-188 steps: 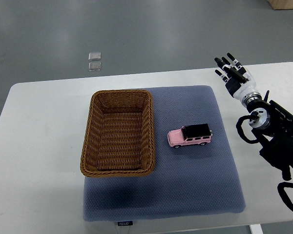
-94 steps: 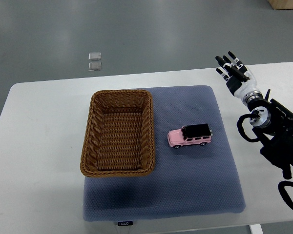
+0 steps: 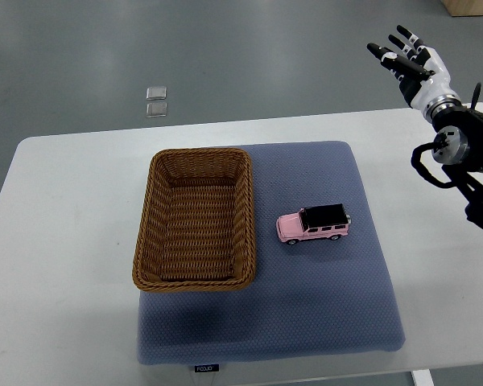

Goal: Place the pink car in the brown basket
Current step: 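Swing the right hand over the pink toy car, fingers down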

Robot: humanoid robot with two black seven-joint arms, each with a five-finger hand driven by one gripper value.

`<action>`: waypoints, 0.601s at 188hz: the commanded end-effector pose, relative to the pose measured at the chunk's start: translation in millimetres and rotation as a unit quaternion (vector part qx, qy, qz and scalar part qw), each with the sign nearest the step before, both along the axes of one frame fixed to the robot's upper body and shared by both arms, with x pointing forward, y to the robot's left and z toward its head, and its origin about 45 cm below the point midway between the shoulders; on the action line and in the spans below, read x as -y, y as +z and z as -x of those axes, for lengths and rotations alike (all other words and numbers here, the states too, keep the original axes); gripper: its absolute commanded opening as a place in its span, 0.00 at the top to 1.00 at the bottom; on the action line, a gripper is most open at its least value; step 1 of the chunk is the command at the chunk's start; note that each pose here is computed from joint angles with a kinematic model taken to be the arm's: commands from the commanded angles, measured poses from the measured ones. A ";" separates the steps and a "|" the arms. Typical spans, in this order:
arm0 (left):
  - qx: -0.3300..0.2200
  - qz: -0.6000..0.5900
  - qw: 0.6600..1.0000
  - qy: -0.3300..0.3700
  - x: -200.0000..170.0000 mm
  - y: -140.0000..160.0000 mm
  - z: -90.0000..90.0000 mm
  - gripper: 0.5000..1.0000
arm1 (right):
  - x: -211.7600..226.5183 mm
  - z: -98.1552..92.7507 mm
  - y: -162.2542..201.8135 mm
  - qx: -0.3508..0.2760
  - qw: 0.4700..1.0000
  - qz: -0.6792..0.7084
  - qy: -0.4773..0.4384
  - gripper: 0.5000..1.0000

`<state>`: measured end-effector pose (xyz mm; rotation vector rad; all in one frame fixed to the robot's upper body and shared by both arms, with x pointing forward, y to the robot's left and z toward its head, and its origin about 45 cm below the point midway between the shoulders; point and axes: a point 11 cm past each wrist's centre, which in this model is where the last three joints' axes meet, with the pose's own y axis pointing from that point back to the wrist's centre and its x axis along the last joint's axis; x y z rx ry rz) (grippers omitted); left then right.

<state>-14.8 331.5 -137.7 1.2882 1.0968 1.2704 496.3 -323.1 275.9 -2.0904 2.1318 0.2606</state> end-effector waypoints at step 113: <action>0.000 0.000 1.000 0.000 0.0 0.0 0.0 0.00 | -70.3 68.8 48.3 -0.053 0.677 0.607 0.413 0.19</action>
